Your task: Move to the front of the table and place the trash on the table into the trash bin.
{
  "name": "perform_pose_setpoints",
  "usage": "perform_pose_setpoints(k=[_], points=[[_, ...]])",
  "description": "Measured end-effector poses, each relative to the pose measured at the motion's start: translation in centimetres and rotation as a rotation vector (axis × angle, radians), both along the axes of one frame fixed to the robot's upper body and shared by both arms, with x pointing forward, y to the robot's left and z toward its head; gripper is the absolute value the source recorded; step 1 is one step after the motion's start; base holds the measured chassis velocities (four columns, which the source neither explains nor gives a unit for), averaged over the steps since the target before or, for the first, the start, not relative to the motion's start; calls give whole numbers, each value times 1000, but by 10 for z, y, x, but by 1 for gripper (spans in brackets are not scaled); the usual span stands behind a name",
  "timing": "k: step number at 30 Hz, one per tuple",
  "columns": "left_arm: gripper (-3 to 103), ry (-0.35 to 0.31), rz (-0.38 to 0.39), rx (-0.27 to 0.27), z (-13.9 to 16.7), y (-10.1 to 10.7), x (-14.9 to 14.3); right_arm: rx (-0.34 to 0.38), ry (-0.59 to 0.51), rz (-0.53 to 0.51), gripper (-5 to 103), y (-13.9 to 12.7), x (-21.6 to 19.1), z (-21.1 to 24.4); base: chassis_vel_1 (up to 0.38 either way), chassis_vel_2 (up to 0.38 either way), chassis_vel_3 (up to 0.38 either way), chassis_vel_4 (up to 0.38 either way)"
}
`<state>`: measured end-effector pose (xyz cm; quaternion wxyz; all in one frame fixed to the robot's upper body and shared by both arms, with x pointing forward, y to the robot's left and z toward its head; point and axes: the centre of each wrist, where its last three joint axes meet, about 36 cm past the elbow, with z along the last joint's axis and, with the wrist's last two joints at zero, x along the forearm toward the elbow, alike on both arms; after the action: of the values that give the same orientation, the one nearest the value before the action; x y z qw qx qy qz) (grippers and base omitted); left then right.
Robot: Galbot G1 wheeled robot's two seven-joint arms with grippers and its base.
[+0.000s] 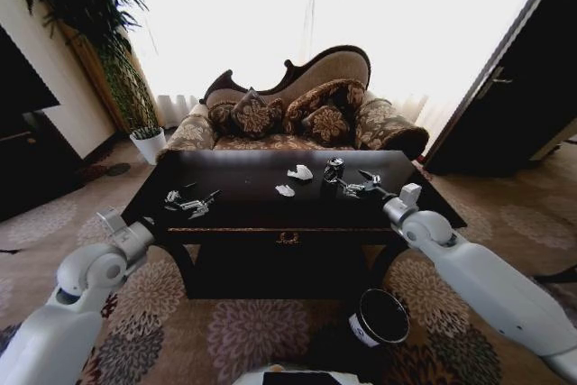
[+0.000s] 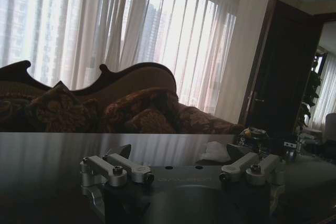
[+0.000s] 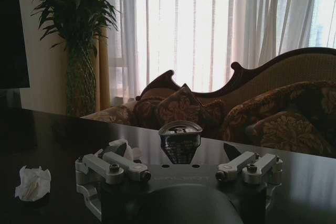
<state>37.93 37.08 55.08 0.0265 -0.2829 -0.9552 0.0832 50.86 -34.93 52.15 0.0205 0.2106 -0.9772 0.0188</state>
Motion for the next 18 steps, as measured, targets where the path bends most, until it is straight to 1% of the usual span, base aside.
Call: perform_pose_setpoints(k=[5, 10, 12, 18], points=[[100, 6, 8, 1, -2, 2, 2, 13, -2, 7, 100, 7, 9, 1, 0, 0, 0, 0], [100, 3, 8, 0, -2, 3, 5, 19, 13, 8, 100, 13, 11, -9, 0, 0, 0, 0], [100, 4, 7, -1, -2, 2, 5, 17, 14, 6, 100, 13, 12, -10, 0, 0, 0, 0], [100, 9, 9, 0, -4, 4, 7, 3, 18, -35, 100, 3, 24, -23, 0, 0, 0, 0]])
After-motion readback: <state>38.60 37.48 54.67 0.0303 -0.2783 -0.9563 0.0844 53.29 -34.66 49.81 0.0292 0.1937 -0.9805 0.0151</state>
